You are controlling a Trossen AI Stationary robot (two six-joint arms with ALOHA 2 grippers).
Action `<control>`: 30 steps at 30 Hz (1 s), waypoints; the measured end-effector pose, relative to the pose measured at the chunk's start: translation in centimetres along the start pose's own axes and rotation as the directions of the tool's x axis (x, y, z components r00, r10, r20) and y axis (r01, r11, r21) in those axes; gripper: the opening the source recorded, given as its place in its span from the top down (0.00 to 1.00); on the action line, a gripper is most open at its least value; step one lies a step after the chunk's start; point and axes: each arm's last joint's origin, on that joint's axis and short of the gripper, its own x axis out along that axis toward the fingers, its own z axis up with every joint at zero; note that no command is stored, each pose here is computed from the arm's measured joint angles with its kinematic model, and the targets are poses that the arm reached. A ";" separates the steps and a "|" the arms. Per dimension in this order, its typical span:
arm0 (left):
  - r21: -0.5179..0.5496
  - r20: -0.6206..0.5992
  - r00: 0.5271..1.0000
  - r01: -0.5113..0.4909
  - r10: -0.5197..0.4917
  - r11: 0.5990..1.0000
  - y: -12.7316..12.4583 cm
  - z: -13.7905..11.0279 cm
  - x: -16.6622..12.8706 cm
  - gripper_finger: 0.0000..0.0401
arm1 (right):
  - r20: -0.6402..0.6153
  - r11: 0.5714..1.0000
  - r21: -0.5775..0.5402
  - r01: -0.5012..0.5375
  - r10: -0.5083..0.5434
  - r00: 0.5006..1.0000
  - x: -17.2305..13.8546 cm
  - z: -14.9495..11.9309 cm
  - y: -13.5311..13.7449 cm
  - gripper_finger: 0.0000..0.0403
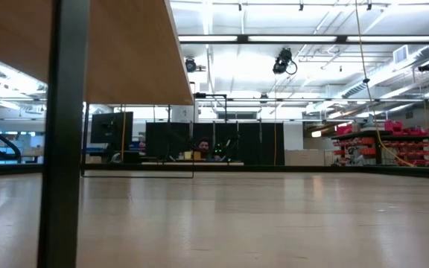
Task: Stack small to large cups/mugs on shelf
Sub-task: Return to Home Position
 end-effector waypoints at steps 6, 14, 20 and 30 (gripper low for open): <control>0.077 -0.051 0.944 0.328 -0.325 0.942 -4.4 3.3 1.4 0.91 | 0.004 1.000 -0.002 0.016 -0.016 1.000 0.1 0.0 -0.1 0.98; 0.224 -0.016 0.619 0.767 -0.785 0.601 -5.0 5.1 1.7 0.93 | -0.001 0.999 0.031 0.019 -0.019 1.000 0.3 -0.1 -0.2 0.98; 0.240 -0.019 0.615 0.769 -0.789 0.593 -1.5 6.8 1.5 0.93 | 0.057 0.983 0.007 -0.184 0.183 0.981 0.1 1.0 1.0 0.98; 0.330 -0.034 0.639 0.733 -0.769 0.594 3.2 8.4 1.1 0.92 | 0.207 0.963 -0.136 -0.233 0.258 0.944 -4.7 2.7 3.3 0.98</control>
